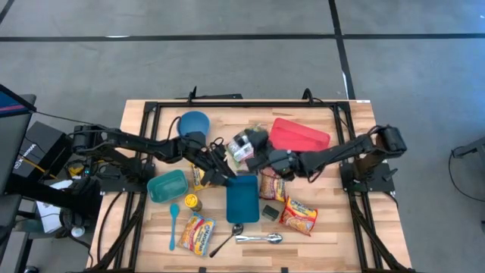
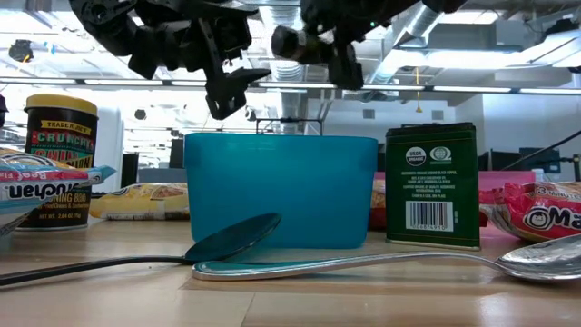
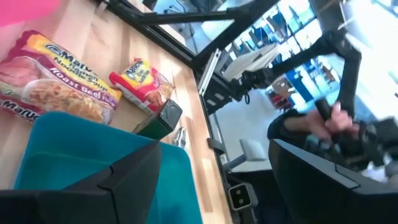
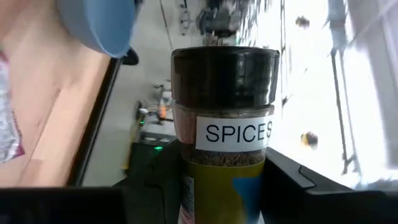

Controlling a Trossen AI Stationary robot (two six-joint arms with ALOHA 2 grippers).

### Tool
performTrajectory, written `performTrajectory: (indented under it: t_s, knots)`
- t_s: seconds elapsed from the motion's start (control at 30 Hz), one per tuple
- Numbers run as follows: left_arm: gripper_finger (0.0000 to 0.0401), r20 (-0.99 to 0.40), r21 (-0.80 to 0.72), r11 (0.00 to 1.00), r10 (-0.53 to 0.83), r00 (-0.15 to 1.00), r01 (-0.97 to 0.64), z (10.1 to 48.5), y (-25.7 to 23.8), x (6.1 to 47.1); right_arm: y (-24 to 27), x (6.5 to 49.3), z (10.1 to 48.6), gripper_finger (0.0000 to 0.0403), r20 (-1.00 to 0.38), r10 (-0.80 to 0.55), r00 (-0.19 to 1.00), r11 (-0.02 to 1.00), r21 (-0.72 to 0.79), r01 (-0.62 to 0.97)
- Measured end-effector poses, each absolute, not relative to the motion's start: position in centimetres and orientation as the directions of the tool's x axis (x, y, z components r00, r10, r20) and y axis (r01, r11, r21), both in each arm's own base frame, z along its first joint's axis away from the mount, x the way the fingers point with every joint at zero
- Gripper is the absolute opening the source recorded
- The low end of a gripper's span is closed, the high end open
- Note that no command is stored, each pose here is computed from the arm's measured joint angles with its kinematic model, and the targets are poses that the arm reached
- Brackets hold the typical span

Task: Pick & Place Food Item
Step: Put the green seasoning bottle into the blue bin

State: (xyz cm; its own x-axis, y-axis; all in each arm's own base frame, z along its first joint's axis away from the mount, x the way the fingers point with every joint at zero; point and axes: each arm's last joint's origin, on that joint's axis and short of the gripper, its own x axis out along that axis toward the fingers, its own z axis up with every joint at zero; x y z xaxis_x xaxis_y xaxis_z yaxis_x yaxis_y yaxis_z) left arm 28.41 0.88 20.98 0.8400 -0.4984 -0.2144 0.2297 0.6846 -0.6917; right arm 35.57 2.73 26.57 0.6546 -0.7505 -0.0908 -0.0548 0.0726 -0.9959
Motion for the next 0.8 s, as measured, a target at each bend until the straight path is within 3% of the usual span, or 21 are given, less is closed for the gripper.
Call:
performTrajectory:
  t_s: [0.37, 0.63, 0.8]
  knots:
    - [0.0292, -0.227, -0.547, 0.798, -0.431, 0.873, 0.251, 20.9, 0.9, 28.5, 0.2, 31.9, 29.1, 0.0151, -0.236, -0.709, 0.664, 0.466, -0.864, 0.190]
    - [0.0292, -0.264, -0.406, 0.905, -0.252, 0.931, 0.130, 20.7, 1.4, 28.7, 0.5, 31.1, 29.1, 0.0147, -0.331, -0.596, 0.732, 0.725, -0.614, 0.313]
    - [0.0292, -0.309, -0.338, 0.941, -0.148, 0.939, 0.036, 20.3, 2.0, 28.6, 0.6, 30.9, 28.4, 0.0146, -0.410, -0.535, 0.739, 0.818, -0.470, 0.332]
